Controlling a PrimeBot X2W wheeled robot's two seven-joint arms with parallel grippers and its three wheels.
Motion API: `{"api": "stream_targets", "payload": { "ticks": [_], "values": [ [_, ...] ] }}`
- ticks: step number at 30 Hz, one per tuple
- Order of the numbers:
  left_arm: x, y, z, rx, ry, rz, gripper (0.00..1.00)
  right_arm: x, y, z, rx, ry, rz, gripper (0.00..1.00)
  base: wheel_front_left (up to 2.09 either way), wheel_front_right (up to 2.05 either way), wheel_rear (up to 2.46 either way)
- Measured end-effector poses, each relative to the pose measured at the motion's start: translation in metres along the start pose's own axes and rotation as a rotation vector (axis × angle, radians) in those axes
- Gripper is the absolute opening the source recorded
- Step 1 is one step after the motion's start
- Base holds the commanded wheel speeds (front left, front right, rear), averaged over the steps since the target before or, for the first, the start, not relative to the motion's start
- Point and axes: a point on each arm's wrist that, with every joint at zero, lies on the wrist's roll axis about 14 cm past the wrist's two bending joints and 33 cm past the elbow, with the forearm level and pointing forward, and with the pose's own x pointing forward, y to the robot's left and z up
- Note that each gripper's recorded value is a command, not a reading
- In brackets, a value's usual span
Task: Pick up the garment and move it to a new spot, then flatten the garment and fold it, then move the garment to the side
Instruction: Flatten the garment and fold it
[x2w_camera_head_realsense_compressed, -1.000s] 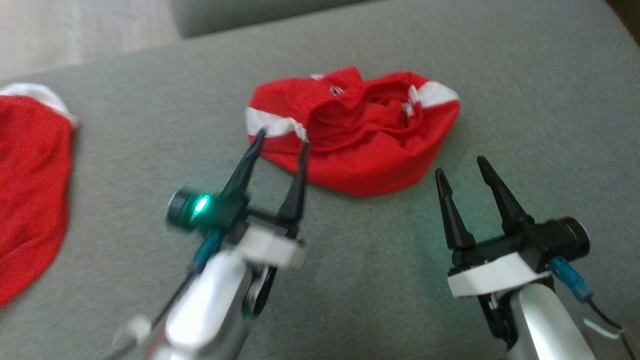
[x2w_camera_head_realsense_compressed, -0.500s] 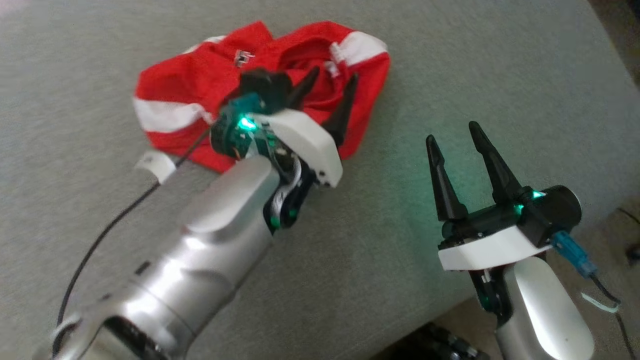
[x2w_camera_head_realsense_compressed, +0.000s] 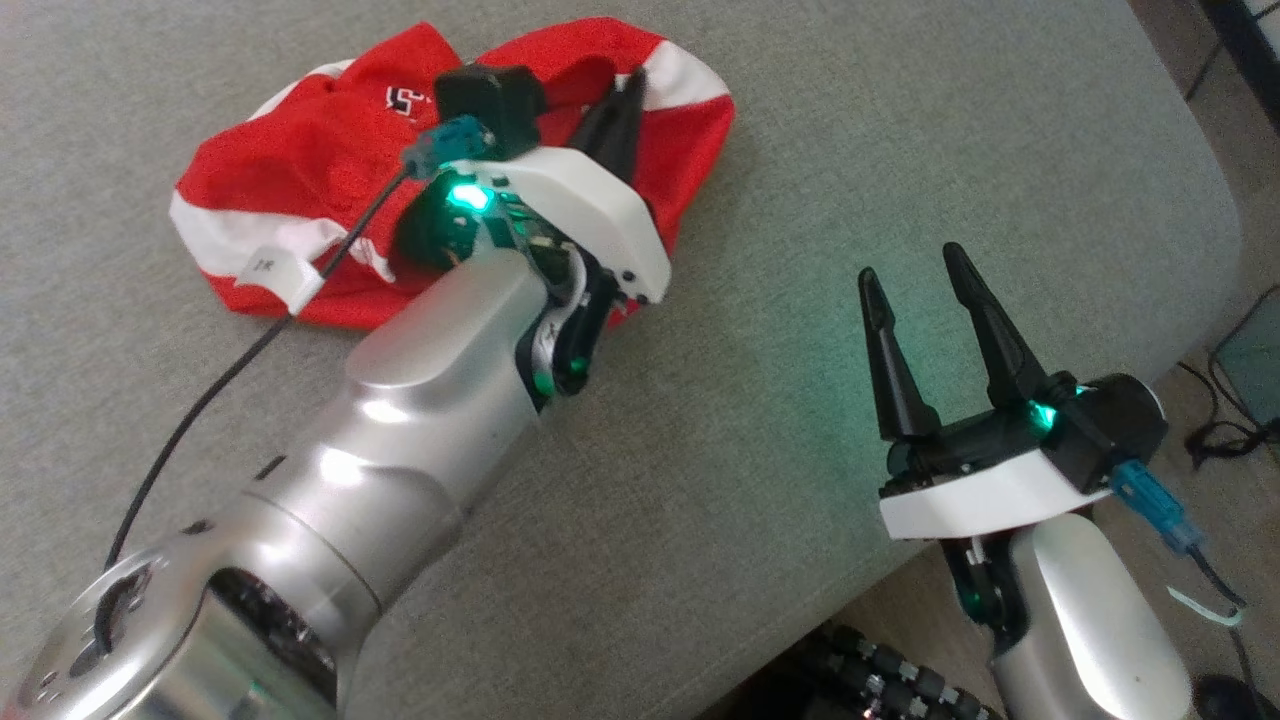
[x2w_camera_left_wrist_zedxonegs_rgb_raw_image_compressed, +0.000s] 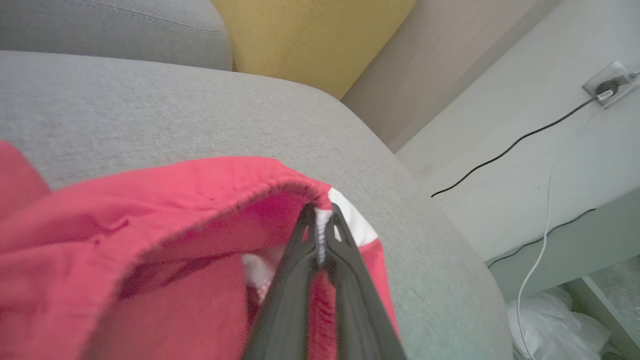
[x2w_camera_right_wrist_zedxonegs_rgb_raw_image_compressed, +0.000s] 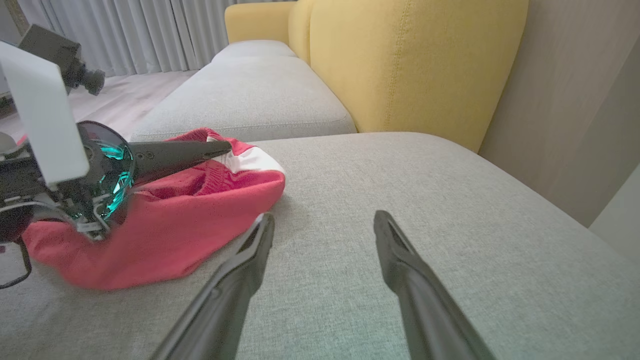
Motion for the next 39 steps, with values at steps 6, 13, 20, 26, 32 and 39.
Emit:
{"api": "stream_targets", "payload": {
  "ticks": [6,13,20,26,32,39],
  "values": [
    [-0.013,-0.062,0.023,0.005,-0.048,-0.190,0.00,-0.001,0.006,0.012,0.013,-0.042,0.021,1.00,0.00,0.00,0.00],
    [-0.049,-0.172,0.124,0.151,-0.238,-0.438,0.00,-0.013,0.014,0.029,0.010,-0.102,0.048,1.00,0.00,0.00,0.00],
    [-0.102,-0.197,0.183,0.185,-0.413,-0.454,0.00,-0.021,0.023,0.033,0.036,-0.128,0.076,1.00,0.00,0.00,0.00],
    [-0.147,-0.034,0.116,0.163,-0.327,-0.006,0.00,-0.007,0.053,0.039,0.032,-0.151,0.169,1.00,0.00,0.00,0.00],
    [-0.214,0.073,-0.016,0.019,-0.114,0.316,0.00,0.008,0.079,0.025,0.044,-0.110,0.240,1.00,0.00,0.00,0.00],
    [-0.254,0.110,-0.014,0.052,-0.155,0.446,0.00,0.032,0.093,0.011,0.089,-0.064,0.281,1.00,0.00,0.00,0.00]
  ]
}}
